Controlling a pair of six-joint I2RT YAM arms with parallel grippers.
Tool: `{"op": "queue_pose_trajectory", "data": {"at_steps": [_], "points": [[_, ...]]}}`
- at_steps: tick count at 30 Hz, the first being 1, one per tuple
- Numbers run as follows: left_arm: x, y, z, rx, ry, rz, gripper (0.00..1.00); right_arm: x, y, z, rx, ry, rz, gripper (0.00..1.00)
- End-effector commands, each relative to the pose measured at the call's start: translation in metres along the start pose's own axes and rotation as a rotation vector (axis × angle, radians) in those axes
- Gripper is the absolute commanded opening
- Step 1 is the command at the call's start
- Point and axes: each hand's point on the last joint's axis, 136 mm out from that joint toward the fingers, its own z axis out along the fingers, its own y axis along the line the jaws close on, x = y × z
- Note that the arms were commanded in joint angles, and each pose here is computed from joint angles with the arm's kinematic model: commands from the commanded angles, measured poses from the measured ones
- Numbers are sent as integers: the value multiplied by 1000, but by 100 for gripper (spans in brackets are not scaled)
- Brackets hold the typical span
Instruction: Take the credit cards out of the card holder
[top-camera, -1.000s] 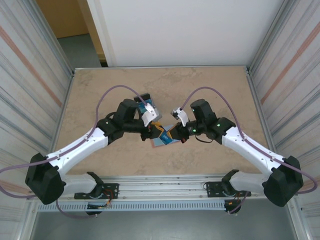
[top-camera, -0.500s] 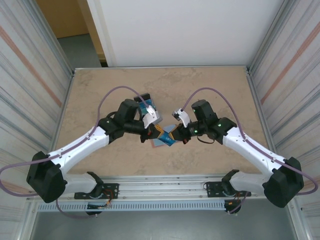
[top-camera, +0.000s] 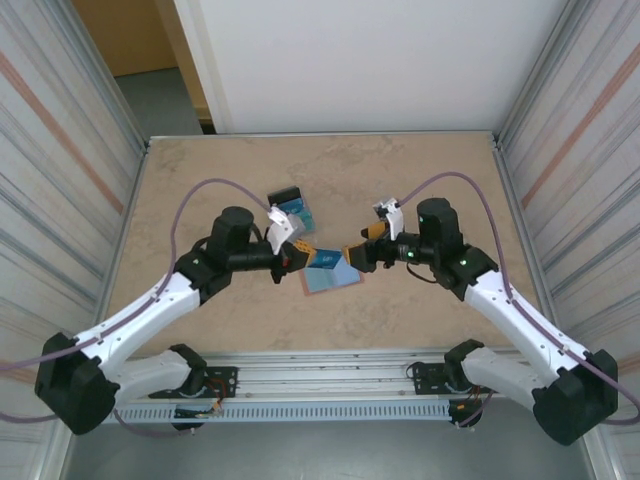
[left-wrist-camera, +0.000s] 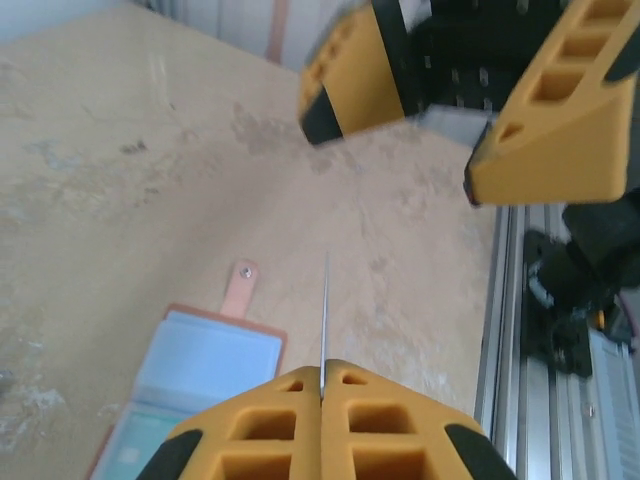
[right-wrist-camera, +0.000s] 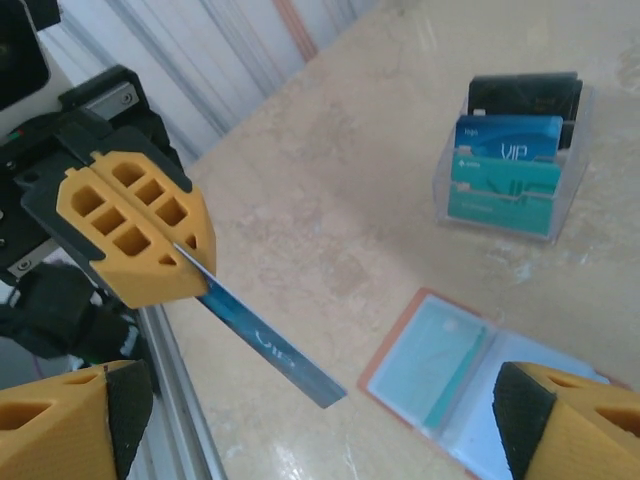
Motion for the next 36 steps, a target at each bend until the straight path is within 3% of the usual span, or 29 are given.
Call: {"op": "queue_pose_trajectory", "data": {"at_steps": [1,12,18,27,33,36], "points": [[-29,0,-13,-13,-150,-61,0,-6,5,2,-65,-63,51,88],[-49,-15,-26,73,-281,-147,0,-23,40,14,-327,-133,33,70],[-53,-19,-25,112,-310,-171,0,-22,57,22,-401,-98,1,39],[-50,-17,-26,94,-279,-151,0,-20,71,26,-445,-56,-52,4],[-48,-19,-35,32,-150,-16,45,-7,69,25,-378,38,-94,0],[-55,-24,-39,39,-112,59,50,-2,66,23,-345,83,-108,0]]}}
